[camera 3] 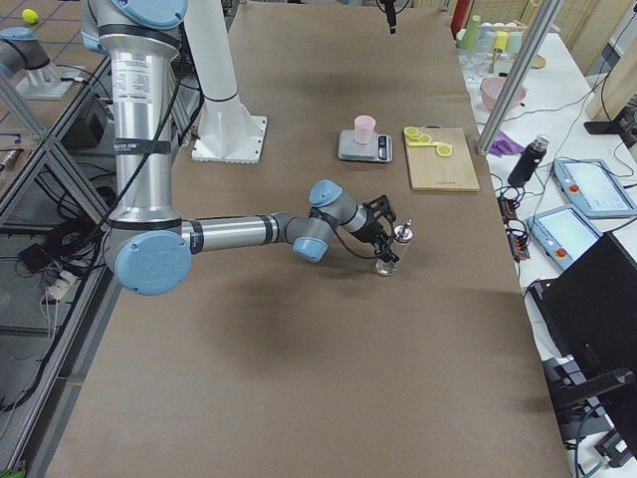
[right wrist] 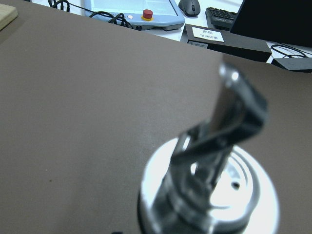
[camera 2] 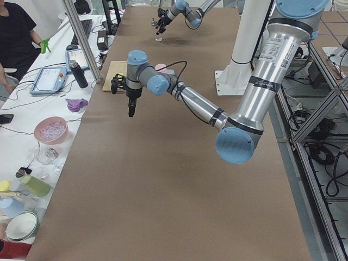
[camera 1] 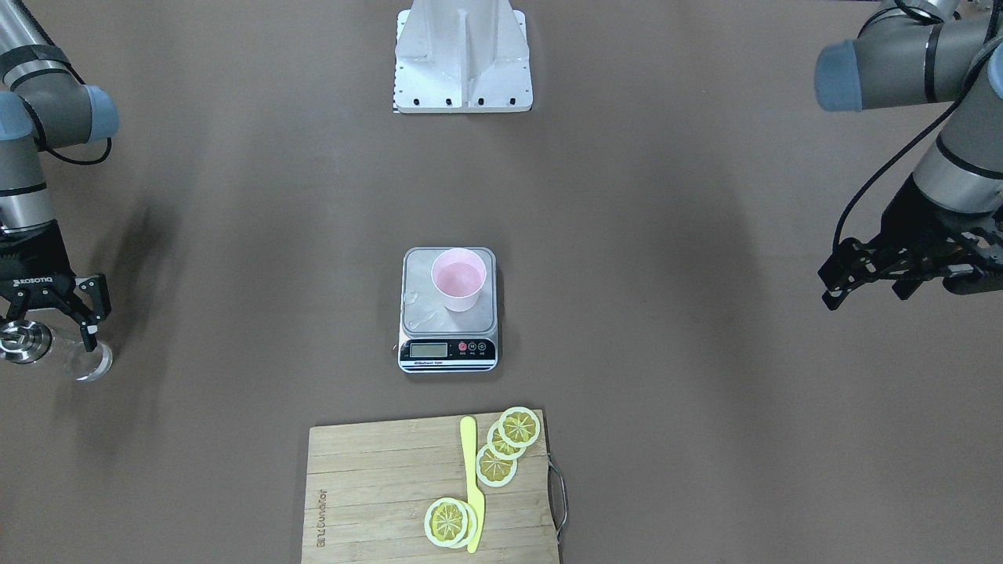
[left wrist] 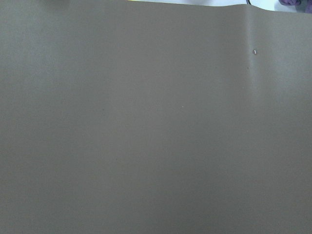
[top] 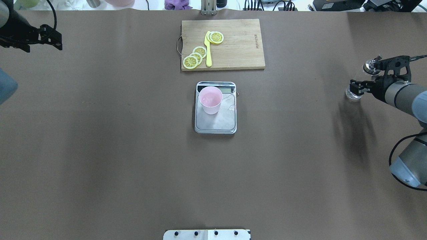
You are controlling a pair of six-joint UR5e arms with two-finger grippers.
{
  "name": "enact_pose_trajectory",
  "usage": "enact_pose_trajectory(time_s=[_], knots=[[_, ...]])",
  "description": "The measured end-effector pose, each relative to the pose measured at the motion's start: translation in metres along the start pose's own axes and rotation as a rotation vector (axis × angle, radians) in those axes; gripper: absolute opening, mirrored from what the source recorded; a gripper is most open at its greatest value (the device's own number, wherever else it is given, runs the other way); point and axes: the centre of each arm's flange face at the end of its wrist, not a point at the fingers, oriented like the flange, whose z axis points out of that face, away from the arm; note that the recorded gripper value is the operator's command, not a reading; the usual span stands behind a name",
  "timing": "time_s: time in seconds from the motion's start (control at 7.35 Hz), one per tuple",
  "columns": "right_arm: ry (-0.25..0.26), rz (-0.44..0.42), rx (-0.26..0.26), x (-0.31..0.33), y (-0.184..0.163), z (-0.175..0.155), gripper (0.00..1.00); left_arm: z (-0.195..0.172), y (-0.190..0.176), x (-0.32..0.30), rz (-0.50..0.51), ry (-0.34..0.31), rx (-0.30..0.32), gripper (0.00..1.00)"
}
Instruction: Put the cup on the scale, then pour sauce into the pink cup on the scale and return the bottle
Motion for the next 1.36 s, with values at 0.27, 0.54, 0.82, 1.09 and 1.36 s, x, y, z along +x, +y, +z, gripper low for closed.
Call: enact_pose_trajectory(time_s=[0.27,0.54,0.82,1.09,1.36], knots=[[-0.027,0.003,-0.015,0.005,0.004,-0.011,1.00,0.000,0.000,-0.001,0.001,-0.001,0.000,0.98],[-0.042,0.009,-0.019,0.022,0.019,-0.048,1.00,0.002,-0.001,-0.001,0.002,-0.004,-0.002,0.98],[-0.085,0.015,-0.043,0.043,0.043,-0.097,1.00,0.005,-0.001,-0.003,0.002,-0.010,-0.004,0.98],[-0.164,0.026,-0.100,0.065,0.050,-0.143,1.00,0.005,-0.001,-0.003,0.002,-0.010,-0.003,0.98],[-0.286,0.066,-0.271,0.116,0.015,-0.163,1.00,0.003,-0.001,-0.003,0.003,-0.008,-0.001,0.98]])
